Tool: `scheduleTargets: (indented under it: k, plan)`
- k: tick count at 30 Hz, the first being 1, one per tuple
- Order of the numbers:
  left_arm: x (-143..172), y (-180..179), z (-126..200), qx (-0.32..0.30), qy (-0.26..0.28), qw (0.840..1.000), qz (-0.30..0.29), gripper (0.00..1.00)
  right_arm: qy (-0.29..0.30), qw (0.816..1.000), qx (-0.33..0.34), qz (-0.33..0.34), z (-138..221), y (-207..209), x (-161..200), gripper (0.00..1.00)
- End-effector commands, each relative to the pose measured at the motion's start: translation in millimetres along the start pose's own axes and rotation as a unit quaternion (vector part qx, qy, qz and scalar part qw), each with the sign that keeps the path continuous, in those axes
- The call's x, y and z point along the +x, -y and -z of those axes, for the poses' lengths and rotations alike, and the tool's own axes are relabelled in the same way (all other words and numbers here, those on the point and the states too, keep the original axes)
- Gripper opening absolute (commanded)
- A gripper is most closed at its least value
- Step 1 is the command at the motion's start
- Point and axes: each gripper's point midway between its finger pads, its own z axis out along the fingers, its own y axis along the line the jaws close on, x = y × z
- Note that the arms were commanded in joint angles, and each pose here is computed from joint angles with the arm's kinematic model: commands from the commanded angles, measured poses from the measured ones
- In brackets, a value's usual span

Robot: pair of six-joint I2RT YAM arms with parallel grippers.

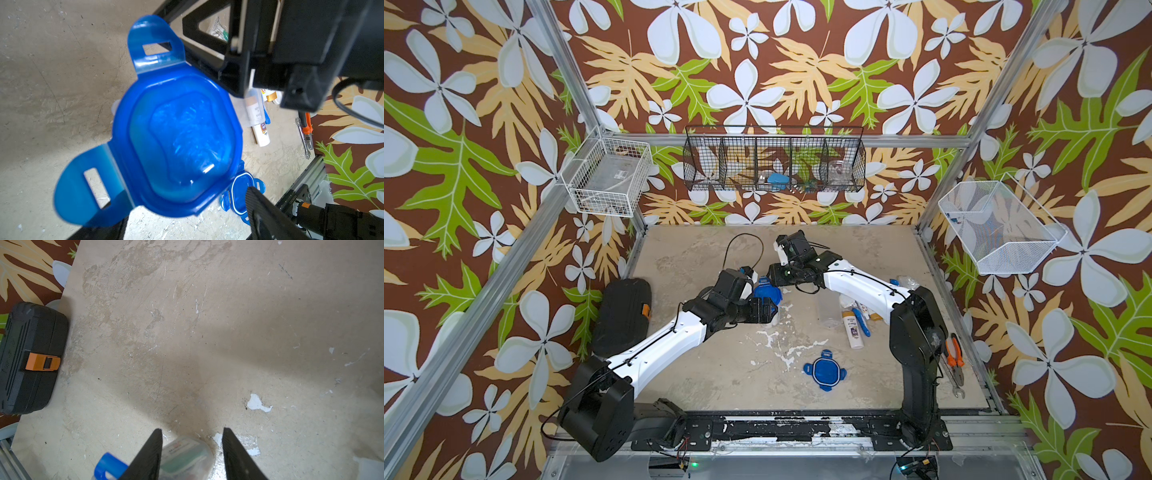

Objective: Take out toiletry kits
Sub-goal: Adjust the container at the center of the board, then unfasten the latch on the container.

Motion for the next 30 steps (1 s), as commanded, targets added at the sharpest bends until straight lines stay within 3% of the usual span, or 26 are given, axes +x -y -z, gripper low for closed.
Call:
scheduleTargets:
  k: [1, 9, 17, 20, 24, 27, 30]
  plan:
    - [-18.0, 7.8, 5.8, 0.006, 0.029, 0.999, -0.018, 0.88, -0.006, 1.0, -0.003, 0.008, 8.8, -0.8, 3.2, 0.51]
    - [-29.0, 20.6, 23.8, 0.016, 0.043, 0.999, -0.023, 0.89, 0.052, 0.998, 0.004, -0.02, 48.9, 15.0, -15.0, 0.52]
    - [-60.2, 11.6, 50.3, -0.017, 0.085, 0.995, -0.042, 0.92, 0.056, 0.997, 0.023, -0.04, 63.9, 24.5, -6.0, 0.52]
    - [-77.7, 0.6, 47.3, -0.043, 0.097, 0.993, -0.056, 0.93, 0.061, 0.996, 0.025, -0.057, 72.8, 28.7, 3.2, 0.51]
    - [-95.9, 5.9, 29.3, -0.027, 0.093, 0.993, -0.061, 0.9, 0.088, 0.989, 0.004, -0.115, 90.1, 33.3, 25.2, 0.5]
    - [-101.7, 10.5, 11.3, -0.005, 0.09, 0.994, -0.058, 0.87, 0.161, 0.965, -0.076, -0.193, 113.6, 28.4, 38.9, 0.45]
    - [-93.0, 2.7, -8.6, -0.009, 0.06, 0.996, -0.061, 0.82, 0.266, 0.898, -0.204, -0.287, 148.8, 22.9, 44.9, 0.45]
